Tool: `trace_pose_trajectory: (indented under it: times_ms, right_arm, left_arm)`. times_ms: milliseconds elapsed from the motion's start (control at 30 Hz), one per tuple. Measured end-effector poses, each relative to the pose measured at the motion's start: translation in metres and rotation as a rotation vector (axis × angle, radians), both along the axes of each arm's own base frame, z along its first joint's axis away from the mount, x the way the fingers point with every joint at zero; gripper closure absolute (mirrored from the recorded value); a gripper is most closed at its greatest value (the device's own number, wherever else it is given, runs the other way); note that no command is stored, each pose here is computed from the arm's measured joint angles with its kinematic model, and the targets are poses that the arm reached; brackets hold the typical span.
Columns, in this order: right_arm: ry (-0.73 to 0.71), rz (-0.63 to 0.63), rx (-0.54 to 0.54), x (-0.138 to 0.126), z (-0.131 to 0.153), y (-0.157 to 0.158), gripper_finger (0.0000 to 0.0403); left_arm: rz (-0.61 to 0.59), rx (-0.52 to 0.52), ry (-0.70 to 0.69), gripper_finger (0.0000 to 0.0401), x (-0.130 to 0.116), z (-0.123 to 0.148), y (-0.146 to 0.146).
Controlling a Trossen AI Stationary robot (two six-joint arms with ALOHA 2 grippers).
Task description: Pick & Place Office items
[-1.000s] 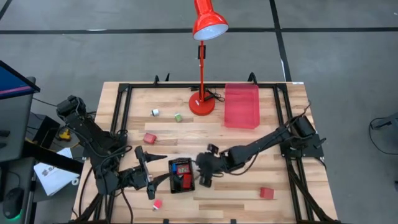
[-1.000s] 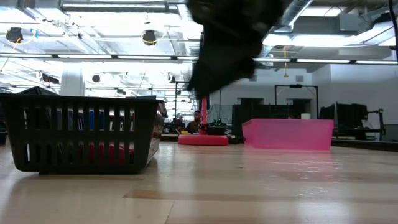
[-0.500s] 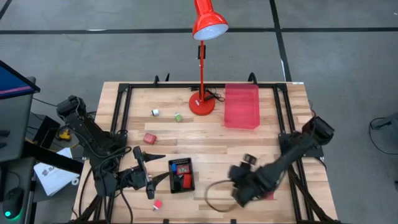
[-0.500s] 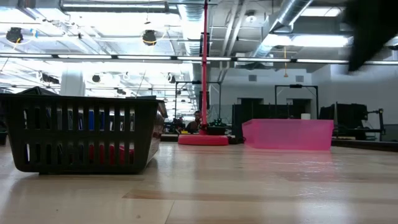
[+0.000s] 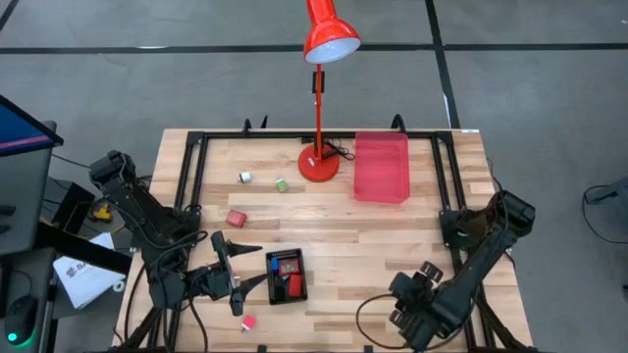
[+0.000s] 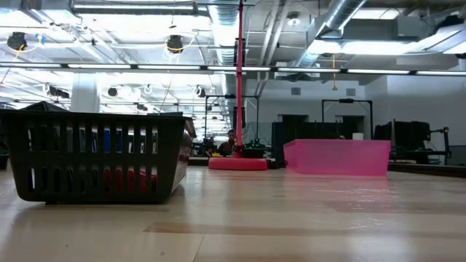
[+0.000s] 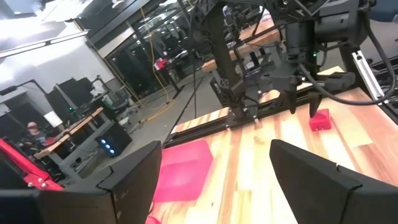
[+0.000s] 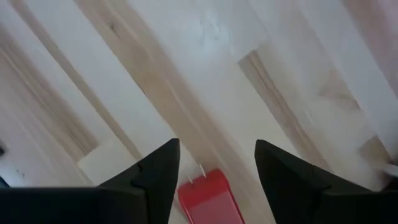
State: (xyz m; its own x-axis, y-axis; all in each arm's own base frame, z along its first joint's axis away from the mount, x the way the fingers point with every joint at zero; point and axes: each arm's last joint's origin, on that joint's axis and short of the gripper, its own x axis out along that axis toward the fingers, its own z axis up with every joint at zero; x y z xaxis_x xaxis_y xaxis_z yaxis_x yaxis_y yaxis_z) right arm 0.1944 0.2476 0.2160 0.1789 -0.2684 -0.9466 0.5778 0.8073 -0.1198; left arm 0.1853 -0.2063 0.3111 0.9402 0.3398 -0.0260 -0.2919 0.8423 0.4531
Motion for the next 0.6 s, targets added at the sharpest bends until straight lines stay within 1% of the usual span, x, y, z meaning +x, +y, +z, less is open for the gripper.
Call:
trace_pose_trajectory:
  times_ms: [67, 233, 367, 467, 600]
  right_arm:
    - [-0.013, -0.02, 0.0, -0.005, 0.0, 0.003, 0.0189]
    - [-0.013, -0.083, 0.015, -0.028, 0.0, 0.016, 0.0169]
    - [-0.042, -0.127, 0.03, -0.052, 0.0, 0.028, 0.0158]
    - [-0.055, -0.13, 0.035, -0.068, 0.001, 0.035, 0.0154]
    - [-0.016, -0.119, 0.0, -0.085, 0.001, 0.036, 0.0153]
  left_arm:
    - [-0.007, -0.002, 0.0, 0.0105, 0.0, 0.0, 0.0]
    - [-0.124, -0.031, 0.015, 0.0105, 0.001, -0.003, -0.003]
    - [-0.126, -0.049, 0.014, 0.0105, 0.001, -0.003, -0.003]
    - [-0.138, -0.058, 0.012, 0.0105, -0.001, -0.003, -0.005]
    - [-0.161, -0.071, 0.011, 0.0105, -0.001, -0.003, -0.006]
